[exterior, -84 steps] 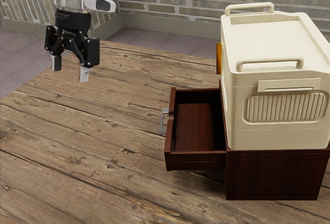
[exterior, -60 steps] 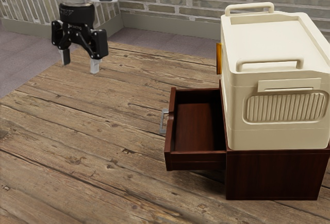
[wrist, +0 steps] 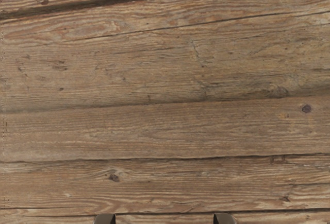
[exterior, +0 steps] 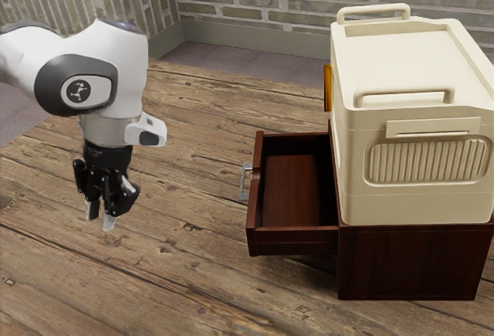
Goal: Push the drawer handle with one arm to close the drawer
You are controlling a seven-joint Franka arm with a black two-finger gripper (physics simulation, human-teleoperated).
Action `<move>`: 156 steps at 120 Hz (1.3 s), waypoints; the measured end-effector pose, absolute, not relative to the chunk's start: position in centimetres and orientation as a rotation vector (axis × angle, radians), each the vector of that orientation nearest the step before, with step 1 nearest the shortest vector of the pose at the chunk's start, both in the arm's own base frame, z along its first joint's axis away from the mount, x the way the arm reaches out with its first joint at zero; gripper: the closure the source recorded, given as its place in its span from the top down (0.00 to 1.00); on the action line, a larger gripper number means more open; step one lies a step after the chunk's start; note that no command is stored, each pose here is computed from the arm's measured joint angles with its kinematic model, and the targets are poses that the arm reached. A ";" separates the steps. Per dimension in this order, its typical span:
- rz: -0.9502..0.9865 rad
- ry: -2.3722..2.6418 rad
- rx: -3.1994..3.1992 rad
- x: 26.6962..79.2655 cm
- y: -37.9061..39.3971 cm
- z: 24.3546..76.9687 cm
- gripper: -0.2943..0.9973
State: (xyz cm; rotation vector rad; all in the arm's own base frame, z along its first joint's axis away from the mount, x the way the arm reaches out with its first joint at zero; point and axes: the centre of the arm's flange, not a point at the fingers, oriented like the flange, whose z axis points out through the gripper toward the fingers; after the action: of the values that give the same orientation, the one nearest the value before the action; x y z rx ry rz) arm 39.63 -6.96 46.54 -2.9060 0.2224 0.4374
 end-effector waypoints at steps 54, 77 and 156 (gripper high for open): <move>-0.106 1.083 -2.636 44.6 -6.0 43.0 0.18; -0.166 1.285 -2.526 45.3 -6.5 43.0 0.17; -0.218 1.606 -2.327 50.4 -10.1 41.2 0.16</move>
State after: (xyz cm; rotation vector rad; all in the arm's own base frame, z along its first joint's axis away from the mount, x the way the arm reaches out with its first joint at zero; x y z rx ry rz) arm 50.40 -10.12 41.17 -2.3271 1.6059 -0.2183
